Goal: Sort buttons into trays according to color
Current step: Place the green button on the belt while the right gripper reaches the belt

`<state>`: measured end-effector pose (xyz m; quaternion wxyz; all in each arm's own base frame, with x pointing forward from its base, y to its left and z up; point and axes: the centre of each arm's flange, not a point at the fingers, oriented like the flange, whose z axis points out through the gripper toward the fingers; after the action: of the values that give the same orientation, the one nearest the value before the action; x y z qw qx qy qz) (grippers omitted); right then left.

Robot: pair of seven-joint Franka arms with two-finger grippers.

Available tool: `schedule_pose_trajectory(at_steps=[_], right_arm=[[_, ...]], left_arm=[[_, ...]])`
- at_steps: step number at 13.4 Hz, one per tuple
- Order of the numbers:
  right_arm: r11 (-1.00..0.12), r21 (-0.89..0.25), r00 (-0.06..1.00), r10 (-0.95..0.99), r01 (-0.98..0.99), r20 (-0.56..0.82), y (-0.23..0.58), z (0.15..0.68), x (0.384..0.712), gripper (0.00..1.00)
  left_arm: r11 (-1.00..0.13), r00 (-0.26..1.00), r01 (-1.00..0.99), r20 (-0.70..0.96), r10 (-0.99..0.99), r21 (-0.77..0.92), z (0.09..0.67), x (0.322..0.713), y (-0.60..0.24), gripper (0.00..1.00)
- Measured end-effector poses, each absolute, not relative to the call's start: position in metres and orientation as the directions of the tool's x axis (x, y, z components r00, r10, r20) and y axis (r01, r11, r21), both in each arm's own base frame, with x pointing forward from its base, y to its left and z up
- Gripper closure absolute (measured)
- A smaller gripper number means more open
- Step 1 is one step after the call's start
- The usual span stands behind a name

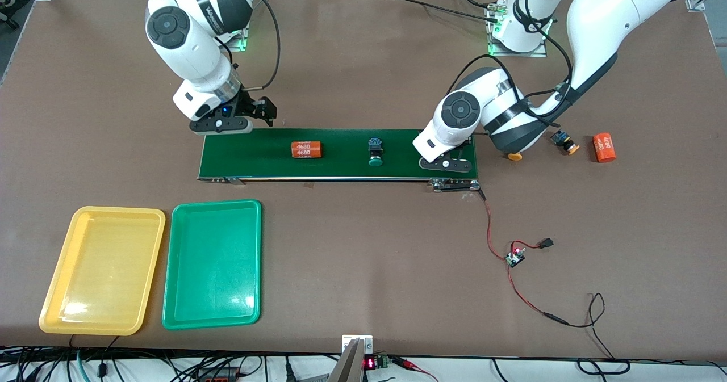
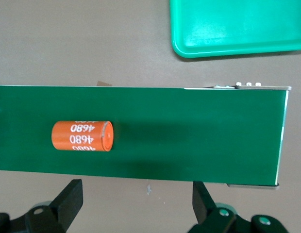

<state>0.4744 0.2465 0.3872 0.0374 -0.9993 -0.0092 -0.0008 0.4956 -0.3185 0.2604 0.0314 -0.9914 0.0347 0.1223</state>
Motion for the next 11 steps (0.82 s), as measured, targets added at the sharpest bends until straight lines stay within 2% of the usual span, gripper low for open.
schedule_pose_trajectory(at_steps=[5,11], right_arm=[[-0.996,-0.090,1.000,0.005,0.007,0.019,0.283,0.356,0.482,0.00],[-0.996,-0.078,0.999,-0.036,-0.037,-0.015,0.304,0.330,0.488,0.00]], left_arm=[[-0.998,0.980,-0.052,-0.196,-0.046,-0.023,0.288,0.514,-0.322,0.01],[-1.000,0.990,-0.027,-0.138,-0.025,-0.012,0.374,0.583,-0.265,0.00]])
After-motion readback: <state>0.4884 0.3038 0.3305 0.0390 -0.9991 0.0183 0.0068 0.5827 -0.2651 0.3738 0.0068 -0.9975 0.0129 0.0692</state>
